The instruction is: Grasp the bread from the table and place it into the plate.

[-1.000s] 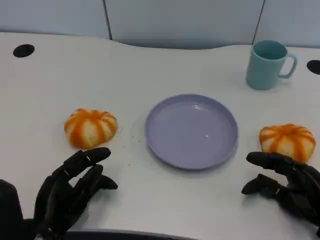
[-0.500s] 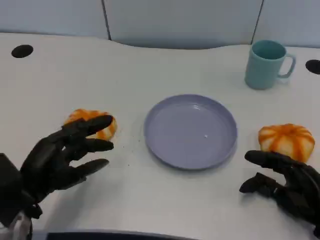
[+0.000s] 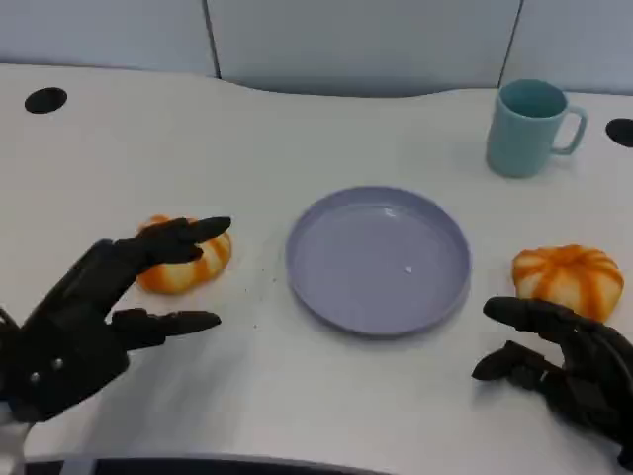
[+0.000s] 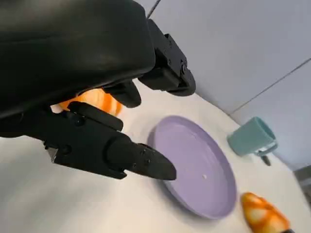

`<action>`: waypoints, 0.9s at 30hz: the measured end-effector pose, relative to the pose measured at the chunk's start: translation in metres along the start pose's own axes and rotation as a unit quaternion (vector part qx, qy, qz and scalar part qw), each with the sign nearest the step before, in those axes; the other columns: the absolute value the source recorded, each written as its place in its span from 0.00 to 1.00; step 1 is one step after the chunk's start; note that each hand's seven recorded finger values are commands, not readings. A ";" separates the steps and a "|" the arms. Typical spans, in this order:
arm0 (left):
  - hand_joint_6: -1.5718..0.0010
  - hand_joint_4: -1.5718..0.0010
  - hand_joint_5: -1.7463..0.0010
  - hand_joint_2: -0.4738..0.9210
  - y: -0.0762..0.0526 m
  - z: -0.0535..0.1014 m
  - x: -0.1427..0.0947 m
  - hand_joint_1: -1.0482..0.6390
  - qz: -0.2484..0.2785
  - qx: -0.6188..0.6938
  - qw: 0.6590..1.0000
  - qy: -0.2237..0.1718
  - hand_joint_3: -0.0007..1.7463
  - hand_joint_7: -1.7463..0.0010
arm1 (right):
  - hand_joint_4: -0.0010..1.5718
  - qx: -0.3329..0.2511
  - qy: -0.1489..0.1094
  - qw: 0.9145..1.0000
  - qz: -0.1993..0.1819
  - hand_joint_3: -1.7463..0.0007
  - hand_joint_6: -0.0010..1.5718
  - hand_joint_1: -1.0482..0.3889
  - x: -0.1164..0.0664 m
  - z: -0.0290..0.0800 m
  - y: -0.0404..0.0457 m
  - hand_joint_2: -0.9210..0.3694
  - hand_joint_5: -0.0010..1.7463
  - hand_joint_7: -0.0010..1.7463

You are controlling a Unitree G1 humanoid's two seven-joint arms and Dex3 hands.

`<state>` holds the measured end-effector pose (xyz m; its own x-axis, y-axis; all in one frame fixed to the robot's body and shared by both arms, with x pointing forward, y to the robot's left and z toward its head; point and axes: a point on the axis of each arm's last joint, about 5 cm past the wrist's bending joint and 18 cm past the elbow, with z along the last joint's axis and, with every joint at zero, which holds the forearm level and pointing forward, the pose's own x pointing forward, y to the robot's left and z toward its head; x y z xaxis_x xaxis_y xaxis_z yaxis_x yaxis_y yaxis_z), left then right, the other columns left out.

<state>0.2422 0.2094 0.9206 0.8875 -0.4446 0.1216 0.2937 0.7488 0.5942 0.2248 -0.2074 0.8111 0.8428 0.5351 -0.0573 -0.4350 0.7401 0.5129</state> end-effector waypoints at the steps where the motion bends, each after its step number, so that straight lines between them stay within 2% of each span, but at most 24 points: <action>1: 0.77 0.87 0.78 0.99 0.002 0.003 0.003 0.29 -0.004 0.034 0.999 -0.001 0.00 1.00 | 0.37 -0.001 0.000 1.000 0.000 0.96 0.51 0.42 0.000 0.000 0.0001 0.00 0.65 0.23; 7: 0.78 0.86 0.82 0.99 0.010 0.017 0.016 0.26 -0.002 0.164 0.986 0.012 0.00 1.00 | 0.38 -0.004 0.001 1.000 0.000 0.96 0.52 0.43 0.000 0.001 0.0006 0.00 0.65 0.23; 10: 0.81 0.87 0.84 1.00 0.010 0.022 0.019 0.24 -0.001 0.188 0.982 0.018 0.00 1.00 | 0.38 -0.004 0.001 1.000 0.000 0.96 0.52 0.44 0.000 0.000 0.0006 0.00 0.65 0.22; 14: 0.82 0.89 0.86 0.99 0.006 0.027 0.026 0.25 -0.015 0.238 0.969 0.060 0.00 1.00 | 0.37 -0.003 0.000 1.000 0.001 0.96 0.52 0.43 0.000 0.000 0.0004 0.00 0.65 0.22; 19: 0.81 0.89 0.87 0.99 0.004 0.036 0.037 0.24 -0.022 0.274 0.959 0.067 0.00 0.99 | 0.38 -0.003 0.000 1.000 0.002 0.97 0.53 0.43 -0.001 0.000 0.0003 0.00 0.66 0.21; 27: 0.81 0.90 0.88 0.97 -0.004 0.032 0.057 0.25 -0.052 0.334 0.936 0.100 0.00 1.00 | 0.38 -0.001 -0.001 1.000 0.004 0.97 0.53 0.42 0.000 0.000 0.0006 0.00 0.66 0.20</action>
<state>0.2799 0.1655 0.9506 0.9346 -0.3476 -0.0752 0.1529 0.2019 0.9674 0.2243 -0.2068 0.8110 0.8398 0.5405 -0.0503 -0.4430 0.7359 0.5121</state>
